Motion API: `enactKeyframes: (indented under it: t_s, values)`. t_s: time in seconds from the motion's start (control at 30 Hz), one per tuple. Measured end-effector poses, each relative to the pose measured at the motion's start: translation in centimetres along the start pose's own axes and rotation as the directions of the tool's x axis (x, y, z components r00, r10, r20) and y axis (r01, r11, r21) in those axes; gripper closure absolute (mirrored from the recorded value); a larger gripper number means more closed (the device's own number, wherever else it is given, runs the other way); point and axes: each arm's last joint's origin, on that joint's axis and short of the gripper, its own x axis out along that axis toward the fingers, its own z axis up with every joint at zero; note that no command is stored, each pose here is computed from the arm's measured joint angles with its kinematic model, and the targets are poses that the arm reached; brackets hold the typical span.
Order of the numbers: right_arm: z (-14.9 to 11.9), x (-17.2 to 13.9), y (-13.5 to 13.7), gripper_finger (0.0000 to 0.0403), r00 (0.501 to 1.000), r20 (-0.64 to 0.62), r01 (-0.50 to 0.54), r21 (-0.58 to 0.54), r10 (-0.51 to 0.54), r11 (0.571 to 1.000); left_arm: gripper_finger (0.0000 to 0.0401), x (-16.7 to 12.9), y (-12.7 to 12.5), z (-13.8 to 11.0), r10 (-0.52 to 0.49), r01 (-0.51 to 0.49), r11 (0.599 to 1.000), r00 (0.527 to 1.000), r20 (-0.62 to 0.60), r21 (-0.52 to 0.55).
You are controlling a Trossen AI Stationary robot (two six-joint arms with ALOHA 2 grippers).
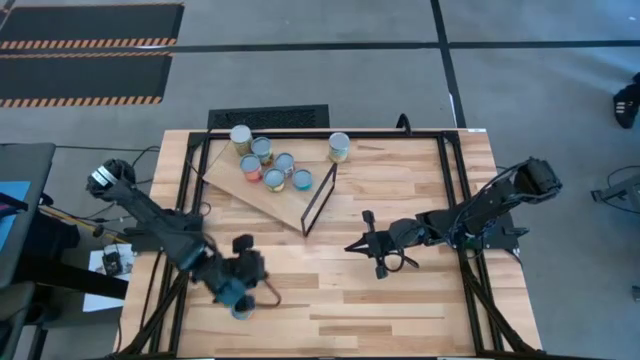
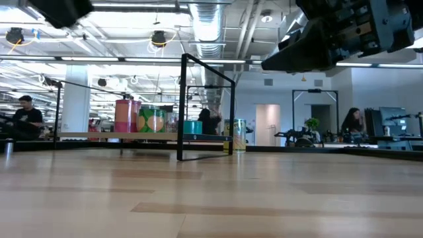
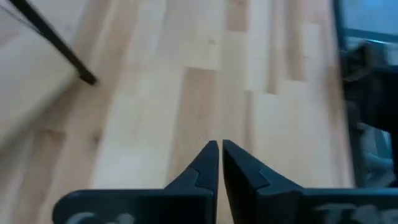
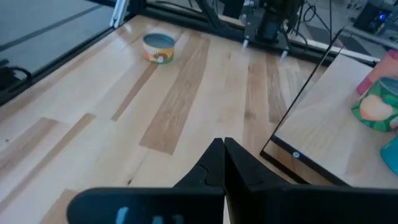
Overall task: Pick and place cans onto a shelf
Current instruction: Put the canned mushroom on the shelf
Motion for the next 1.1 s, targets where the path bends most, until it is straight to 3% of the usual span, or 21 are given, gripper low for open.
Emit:
enactKeyframes:
  t_s: [0.2,0.4,0.67,0.9,1.1]
  values:
    - [0.2,-0.1,-0.2,0.0391,1.0,0.012,-0.007,0.009,0.006,1.0,0.0399,0.3,-2.9,-2.6,-0.011,0.012,1.0,1.0,-0.019,0.025]
    - [0.2,-0.1,0.0,0.0391,1.0,0.006,-0.015,0.014,0.015,1.0,0.0397,2.7,-6.0,-3.2,0.001,0.007,0.999,0.986,-0.166,0.048]
    - [0.1,-0.1,0.0,0.0391,1.0,0.001,-0.014,0.016,0.014,1.0,0.0337,5.3,-9.9,-3.2,0.013,-0.007,1.0,0.92,-0.392,0.015]
    - [0.1,-0.1,-0.1,0.0391,1.0,0.0,-0.013,0.016,0.013,1.0,0.0272,6.4,-10.4,-5.2,0.152,-0.214,0.975,0.845,-0.512,-0.063]
    - [0.1,-0.1,-0.1,0.0391,1.0,-0.001,-0.011,0.016,0.011,1.0,0.0254,6.9,-10.3,-6.4,0.189,-0.278,0.955,0.833,-0.52,-0.099]
